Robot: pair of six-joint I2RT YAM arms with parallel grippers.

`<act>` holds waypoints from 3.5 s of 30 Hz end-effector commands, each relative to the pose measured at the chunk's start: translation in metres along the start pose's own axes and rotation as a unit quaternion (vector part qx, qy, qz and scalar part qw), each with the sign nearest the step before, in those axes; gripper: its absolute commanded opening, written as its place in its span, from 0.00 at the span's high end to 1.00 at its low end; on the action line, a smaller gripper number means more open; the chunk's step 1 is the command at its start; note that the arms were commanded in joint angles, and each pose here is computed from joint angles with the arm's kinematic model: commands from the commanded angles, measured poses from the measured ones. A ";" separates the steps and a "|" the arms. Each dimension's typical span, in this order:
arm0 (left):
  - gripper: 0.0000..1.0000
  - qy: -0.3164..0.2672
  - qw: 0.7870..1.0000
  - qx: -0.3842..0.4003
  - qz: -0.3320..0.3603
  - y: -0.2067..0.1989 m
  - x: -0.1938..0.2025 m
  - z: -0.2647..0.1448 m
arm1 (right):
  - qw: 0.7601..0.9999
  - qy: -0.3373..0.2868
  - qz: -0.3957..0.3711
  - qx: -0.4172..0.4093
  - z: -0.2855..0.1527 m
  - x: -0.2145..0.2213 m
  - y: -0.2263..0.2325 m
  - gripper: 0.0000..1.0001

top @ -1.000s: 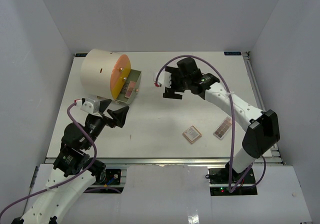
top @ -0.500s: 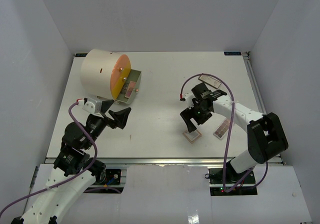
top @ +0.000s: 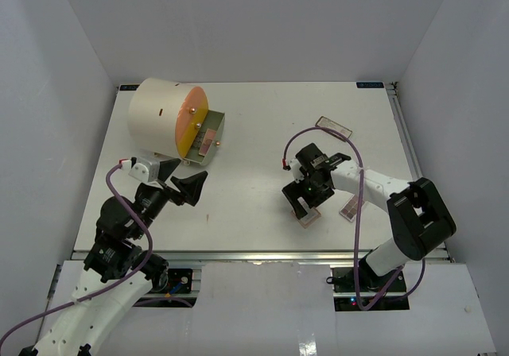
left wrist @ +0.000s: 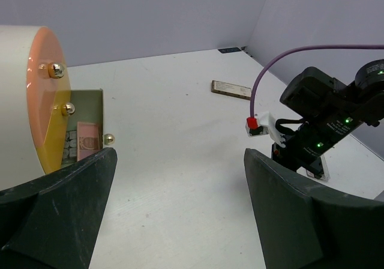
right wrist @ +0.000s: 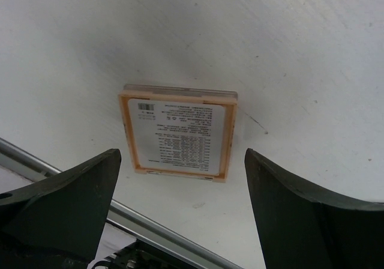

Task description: Organize the makeup

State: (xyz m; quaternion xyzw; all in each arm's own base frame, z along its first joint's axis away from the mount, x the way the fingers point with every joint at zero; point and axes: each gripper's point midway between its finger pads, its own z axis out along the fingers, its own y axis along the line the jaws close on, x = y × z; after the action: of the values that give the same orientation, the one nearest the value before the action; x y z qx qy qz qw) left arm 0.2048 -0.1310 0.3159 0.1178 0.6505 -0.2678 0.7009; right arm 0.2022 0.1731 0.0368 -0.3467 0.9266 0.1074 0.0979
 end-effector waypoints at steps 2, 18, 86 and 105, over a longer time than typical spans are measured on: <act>0.02 -0.011 1.000 0.004 -0.003 -0.002 -0.005 -0.001 | 0.999 -0.004 0.001 0.035 0.006 -0.002 -0.008 0.10; 0.02 -0.012 1.000 0.001 -0.004 -0.001 -0.006 -0.001 | 0.999 0.013 -0.016 0.029 0.016 0.008 0.001 0.10; 0.02 -0.054 0.996 -0.073 0.003 0.026 -0.023 -0.015 | 0.799 -0.496 -0.310 -0.141 -0.084 -0.399 0.137 0.77; 0.02 -0.051 0.996 -0.075 0.003 0.027 -0.022 -0.014 | 0.821 -0.500 -0.247 -0.125 -0.038 -0.421 0.120 0.54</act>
State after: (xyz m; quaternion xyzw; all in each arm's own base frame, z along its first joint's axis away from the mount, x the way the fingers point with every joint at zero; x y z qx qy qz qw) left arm 0.2024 -0.0968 0.3355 0.0529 0.6236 -0.2294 0.7454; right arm 0.4198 0.5052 0.1720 -0.4881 0.6334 0.3495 0.4883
